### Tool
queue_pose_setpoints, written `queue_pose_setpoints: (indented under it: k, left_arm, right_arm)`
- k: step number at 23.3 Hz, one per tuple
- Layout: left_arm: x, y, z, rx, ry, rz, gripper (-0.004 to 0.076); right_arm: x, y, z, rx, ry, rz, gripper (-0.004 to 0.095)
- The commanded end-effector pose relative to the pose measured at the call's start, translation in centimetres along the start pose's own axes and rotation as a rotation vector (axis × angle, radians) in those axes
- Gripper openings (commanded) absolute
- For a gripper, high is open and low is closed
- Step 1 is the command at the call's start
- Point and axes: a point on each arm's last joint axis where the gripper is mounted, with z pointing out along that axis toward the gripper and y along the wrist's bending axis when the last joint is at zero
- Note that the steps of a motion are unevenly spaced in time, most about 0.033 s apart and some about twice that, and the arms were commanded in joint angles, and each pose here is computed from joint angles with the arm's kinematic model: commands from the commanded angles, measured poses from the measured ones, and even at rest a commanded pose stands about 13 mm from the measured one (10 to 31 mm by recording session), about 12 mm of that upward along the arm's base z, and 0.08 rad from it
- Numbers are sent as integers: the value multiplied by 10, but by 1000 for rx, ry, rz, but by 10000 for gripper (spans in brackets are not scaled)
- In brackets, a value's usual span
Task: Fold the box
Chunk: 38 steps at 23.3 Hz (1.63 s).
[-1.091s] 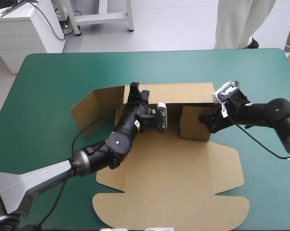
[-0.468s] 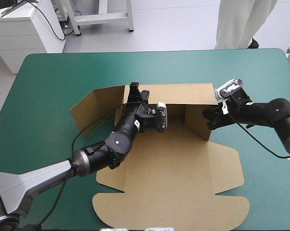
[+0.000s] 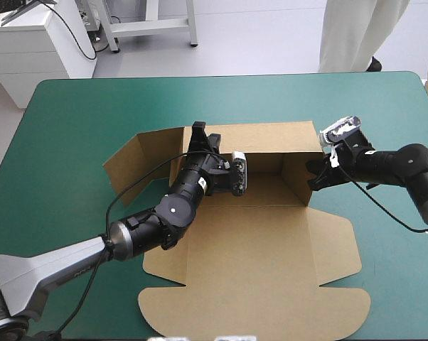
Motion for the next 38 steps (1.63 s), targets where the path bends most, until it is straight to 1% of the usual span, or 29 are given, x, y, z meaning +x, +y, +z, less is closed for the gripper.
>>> queue_pose_setpoints:
  k: [1, 3, 5, 6, 7, 8, 9, 11, 12, 14, 21, 26, 28, 31, 34, 38]
  left_arm:
    - [-7, 21, -9, -71, -54, 7, -32]
    - [-7, 21, -9, -70, -56, 7, -31]
    - [-8, 20, -10, -66, -63, 10, -3]
    - [-10, 20, -10, -64, -70, 24, 54]
    - [-12, 21, -10, -61, -85, 22, 146]
    - [-12, 21, -11, -58, -95, 20, 194]
    - [-14, 22, -12, -49, -117, 19, 279]
    - [-16, 25, -17, -47, -151, 13, 327]
    - [-16, 27, -19, -43, -162, 2, 327]
    - [-20, 36, -32, -34, -243, -38, 327]
    - [-25, 60, -65, -10, -425, -208, 327]
    - [-40, 84, -81, 36, -581, -396, 327]
    - [-44, 96, -86, 39, -617, -478, 326]
    - [-45, 113, -91, 6, -632, -556, 326]
    - [-42, 124, -92, -46, -608, -592, 326]
    - [-29, 131, -86, -116, -511, -664, 326]
  right_arm:
    - [-5, 14, -1, -138, 3, 0, -23]
    - [-4, 14, 0, -143, 3, 5, -23]
    - [-6, 13, 0, -137, -11, 16, -23]
    - [-7, 13, 0, -137, -22, 27, -23]
    - [-8, 13, 0, -141, -35, 40, -23]
    - [-8, 13, 0, -139, -36, 45, -23]
    - [-9, 12, 0, -130, -40, 66, -23]
    - [-9, 10, 1, -106, -47, 100, -23]
    - [-10, 10, 1, -102, -49, 105, -23]
    - [-11, 7, 1, -76, -61, 146, -23]
    - [-12, 5, 1, -56, -75, 190, -23]
    - [-13, 5, 1, -58, -86, 203, -23]
    - [-13, 5, 1, -58, -85, 209, -23]
    - [-13, 5, 1, -59, -85, 211, -23]
    - [-13, 5, 1, -59, -85, 221, -23]
    - [-12, 5, 1, -56, -77, 243, -23]
